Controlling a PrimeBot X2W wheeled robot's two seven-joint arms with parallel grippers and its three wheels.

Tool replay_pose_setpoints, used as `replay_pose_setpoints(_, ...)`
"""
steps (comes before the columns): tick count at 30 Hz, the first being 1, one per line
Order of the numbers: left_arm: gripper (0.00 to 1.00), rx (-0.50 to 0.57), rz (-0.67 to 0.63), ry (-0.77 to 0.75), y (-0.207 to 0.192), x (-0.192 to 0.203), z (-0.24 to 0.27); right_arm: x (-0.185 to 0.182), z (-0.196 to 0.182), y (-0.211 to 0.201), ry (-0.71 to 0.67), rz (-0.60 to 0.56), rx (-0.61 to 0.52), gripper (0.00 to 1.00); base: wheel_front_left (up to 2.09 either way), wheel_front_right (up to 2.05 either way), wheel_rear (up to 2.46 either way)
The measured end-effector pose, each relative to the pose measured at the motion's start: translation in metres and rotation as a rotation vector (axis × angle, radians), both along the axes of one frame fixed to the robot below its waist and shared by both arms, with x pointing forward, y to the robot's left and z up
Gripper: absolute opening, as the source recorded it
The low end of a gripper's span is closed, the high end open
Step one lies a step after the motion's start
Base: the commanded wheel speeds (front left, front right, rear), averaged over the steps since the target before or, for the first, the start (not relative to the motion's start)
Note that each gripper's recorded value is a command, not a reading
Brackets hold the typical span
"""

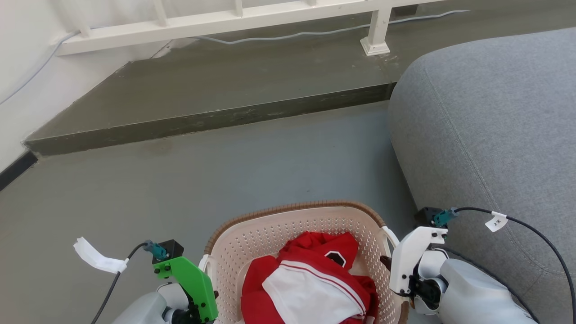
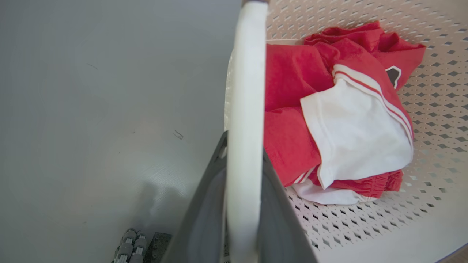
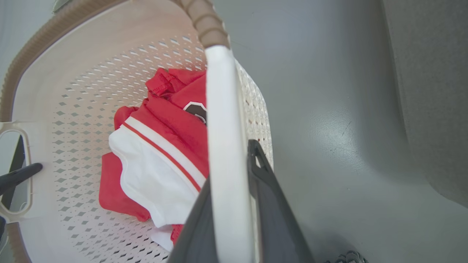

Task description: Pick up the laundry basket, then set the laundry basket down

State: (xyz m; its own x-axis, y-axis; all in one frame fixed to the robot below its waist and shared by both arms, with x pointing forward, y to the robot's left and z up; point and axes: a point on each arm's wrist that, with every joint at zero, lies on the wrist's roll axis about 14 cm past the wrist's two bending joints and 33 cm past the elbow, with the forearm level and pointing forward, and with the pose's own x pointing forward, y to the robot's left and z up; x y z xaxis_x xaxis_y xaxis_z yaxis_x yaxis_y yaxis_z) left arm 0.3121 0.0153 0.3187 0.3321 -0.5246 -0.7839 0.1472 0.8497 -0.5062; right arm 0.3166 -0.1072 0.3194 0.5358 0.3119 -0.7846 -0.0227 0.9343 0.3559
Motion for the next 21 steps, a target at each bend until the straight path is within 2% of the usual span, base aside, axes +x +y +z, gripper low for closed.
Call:
replay_pose_setpoints(11, 0.0, -0.009, -0.007, -0.005, -0.004, 0.009, 0.001, 0.001, -0.006, -0.002, 0.012, -0.005, -0.004, 0.0, 0.0, 0.0, 0.0)
replay_pose_setpoints(21, 0.0, -0.041, 0.002, -0.03, -0.009, 0.04, -0.005, 0.031, -0.014, -0.006, -0.023, -0.038, 0.001, 0.0, 0.0, 0.0, 0.0)
